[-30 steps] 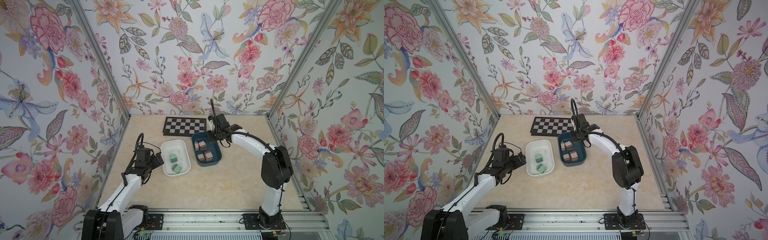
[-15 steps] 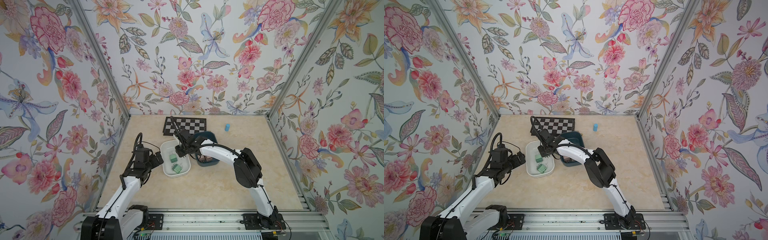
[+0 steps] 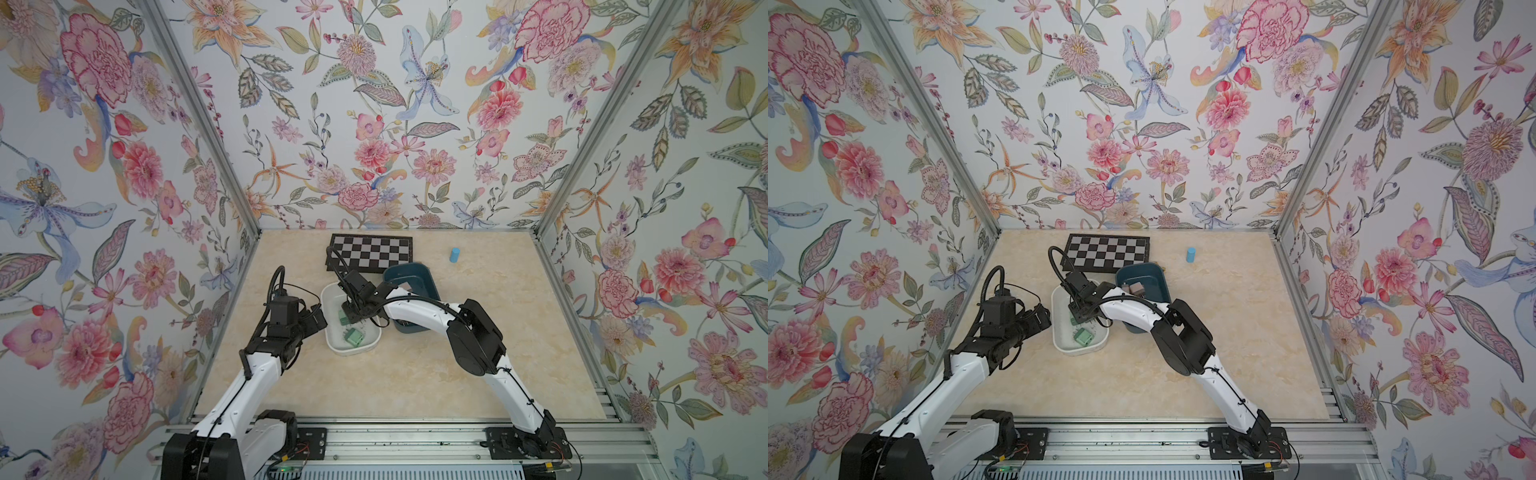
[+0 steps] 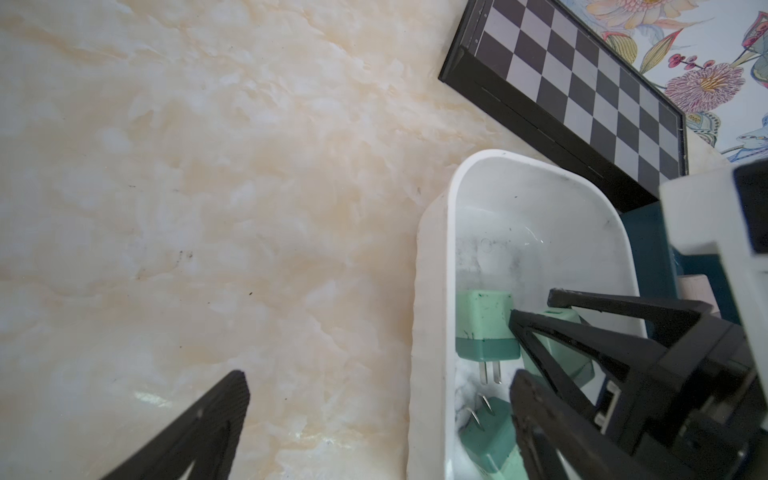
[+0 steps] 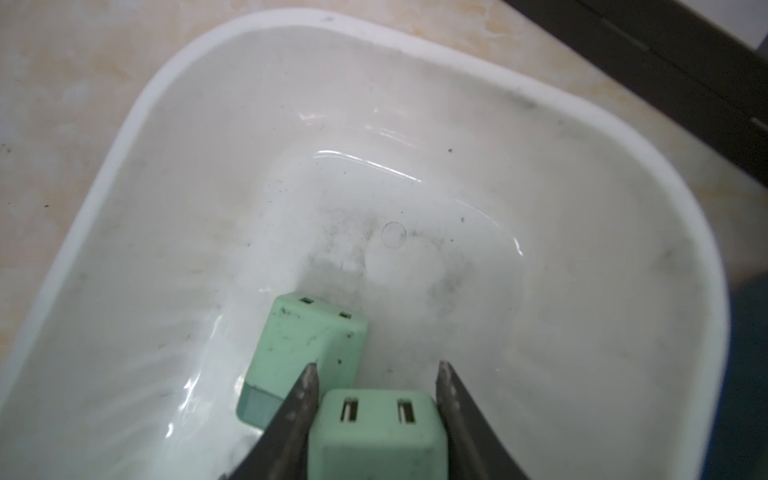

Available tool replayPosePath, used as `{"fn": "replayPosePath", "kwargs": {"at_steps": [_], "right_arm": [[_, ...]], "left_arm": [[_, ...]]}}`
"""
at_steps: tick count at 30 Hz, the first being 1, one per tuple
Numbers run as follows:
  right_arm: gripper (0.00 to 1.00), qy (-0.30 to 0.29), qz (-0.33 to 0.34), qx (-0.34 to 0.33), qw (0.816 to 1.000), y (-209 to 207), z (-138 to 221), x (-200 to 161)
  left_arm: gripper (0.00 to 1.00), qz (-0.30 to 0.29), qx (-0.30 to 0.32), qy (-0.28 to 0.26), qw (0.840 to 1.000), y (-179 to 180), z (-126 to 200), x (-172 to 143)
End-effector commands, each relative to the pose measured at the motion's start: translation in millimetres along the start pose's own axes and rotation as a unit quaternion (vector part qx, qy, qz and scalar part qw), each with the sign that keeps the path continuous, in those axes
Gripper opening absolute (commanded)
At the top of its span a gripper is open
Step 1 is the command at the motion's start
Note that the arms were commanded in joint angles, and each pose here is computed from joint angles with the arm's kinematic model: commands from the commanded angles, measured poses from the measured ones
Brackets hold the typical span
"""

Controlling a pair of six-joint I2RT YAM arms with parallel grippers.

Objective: Place the plugs by color into the storage box
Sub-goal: Place the plug in the storage box.

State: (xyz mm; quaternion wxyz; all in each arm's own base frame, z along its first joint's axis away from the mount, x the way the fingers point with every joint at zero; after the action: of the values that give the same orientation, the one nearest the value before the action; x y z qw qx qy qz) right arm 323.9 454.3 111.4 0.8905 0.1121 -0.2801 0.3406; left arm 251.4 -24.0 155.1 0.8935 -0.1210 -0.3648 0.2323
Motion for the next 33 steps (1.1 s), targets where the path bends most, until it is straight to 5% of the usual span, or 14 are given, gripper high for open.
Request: {"fn": "replayPosePath", "kwargs": {"at_steps": [1, 33], "right_arm": [[0.37, 0.010, 0.000, -0.018, 1.000, -2, -10, -5], [0.39, 0.022, -0.117, -0.035, 0.992, -12, -41, -14]], "left_arm": [[0.99, -0.007, 0.001, 0.007, 1.000, -1, -1, -2], [0.99, 0.001, -0.003, 0.012, 1.000, 4, -3, -12]]}}
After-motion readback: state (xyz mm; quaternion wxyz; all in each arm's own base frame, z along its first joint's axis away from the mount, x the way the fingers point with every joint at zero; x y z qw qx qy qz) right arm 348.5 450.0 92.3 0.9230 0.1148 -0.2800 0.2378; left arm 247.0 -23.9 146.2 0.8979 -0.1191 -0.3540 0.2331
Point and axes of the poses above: each gripper's point midway between its finger pads, its own z axis back along the fingers, its own y axis along the line the jaws close on, x = y × z, the point moved 7 cm from there along z, back along the fingers, and after that the axes turned 4 degrees about z, right-handed, at the moved point
